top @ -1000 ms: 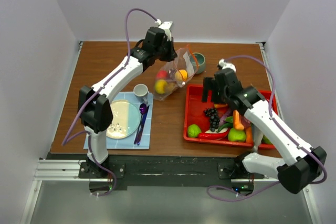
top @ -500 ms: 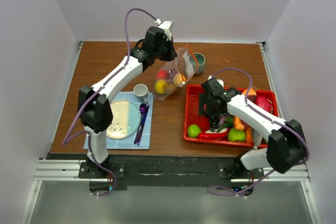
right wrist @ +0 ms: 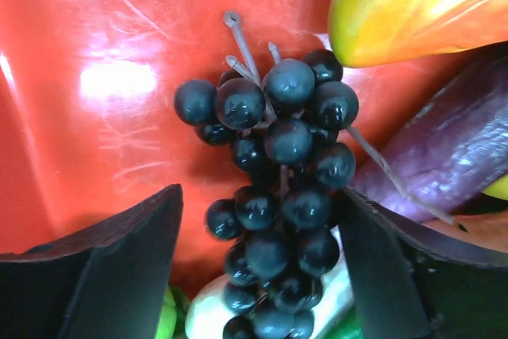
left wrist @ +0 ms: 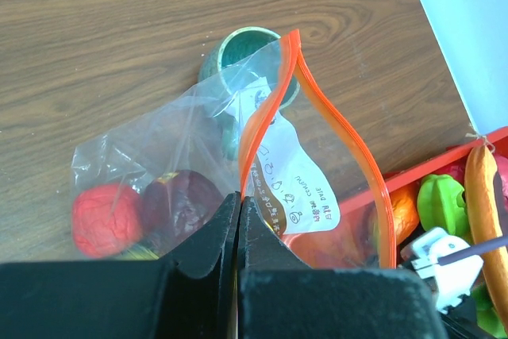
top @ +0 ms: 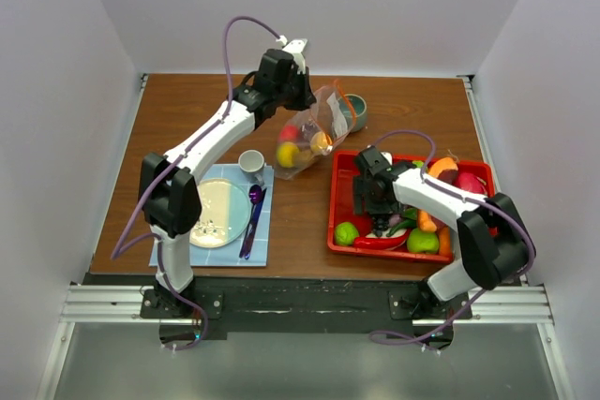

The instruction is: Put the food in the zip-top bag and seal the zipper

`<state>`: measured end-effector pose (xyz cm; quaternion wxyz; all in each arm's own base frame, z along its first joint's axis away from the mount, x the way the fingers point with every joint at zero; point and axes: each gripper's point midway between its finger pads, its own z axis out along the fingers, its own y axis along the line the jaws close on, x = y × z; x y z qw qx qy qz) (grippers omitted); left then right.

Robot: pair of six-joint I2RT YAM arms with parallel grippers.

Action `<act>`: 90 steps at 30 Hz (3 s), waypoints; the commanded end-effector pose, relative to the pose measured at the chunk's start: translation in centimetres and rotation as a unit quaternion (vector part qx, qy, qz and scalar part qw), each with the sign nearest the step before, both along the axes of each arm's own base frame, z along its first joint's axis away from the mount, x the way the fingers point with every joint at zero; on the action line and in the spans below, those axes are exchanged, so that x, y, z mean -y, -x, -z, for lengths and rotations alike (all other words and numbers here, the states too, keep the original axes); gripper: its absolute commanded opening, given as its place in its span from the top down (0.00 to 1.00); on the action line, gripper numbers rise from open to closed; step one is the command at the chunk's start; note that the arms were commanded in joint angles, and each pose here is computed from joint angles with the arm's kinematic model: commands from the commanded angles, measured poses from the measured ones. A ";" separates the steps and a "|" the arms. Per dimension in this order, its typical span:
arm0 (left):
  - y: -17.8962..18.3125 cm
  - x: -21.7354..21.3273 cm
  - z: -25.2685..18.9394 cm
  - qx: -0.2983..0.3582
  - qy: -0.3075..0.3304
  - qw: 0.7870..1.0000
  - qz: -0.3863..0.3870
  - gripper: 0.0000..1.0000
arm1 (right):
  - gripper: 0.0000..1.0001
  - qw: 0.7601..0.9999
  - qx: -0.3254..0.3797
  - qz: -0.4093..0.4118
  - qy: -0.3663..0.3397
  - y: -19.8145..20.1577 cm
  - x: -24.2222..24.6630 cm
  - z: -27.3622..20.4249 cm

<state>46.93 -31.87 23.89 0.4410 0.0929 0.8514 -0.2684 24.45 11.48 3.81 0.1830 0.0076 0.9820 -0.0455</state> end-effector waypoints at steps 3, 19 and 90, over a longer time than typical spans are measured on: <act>-0.3 -0.2 -2.6 0.030 0.020 0.999 -0.002 1.00 | 0.34 1.000 -0.007 -0.013 -0.018 -0.1 -1.0 0.7; -0.6 -0.5 -3.4 0.035 0.018 0.999 -0.007 1.00 | 0.68 0.989 0.138 -0.008 -0.054 -5.2 -2.4 -12.0; -0.8 0.0 -5.6 0.042 0.031 0.999 -0.003 1.00 | 0.20 0.960 0.058 -0.208 -0.177 3.0 -8.2 -8.6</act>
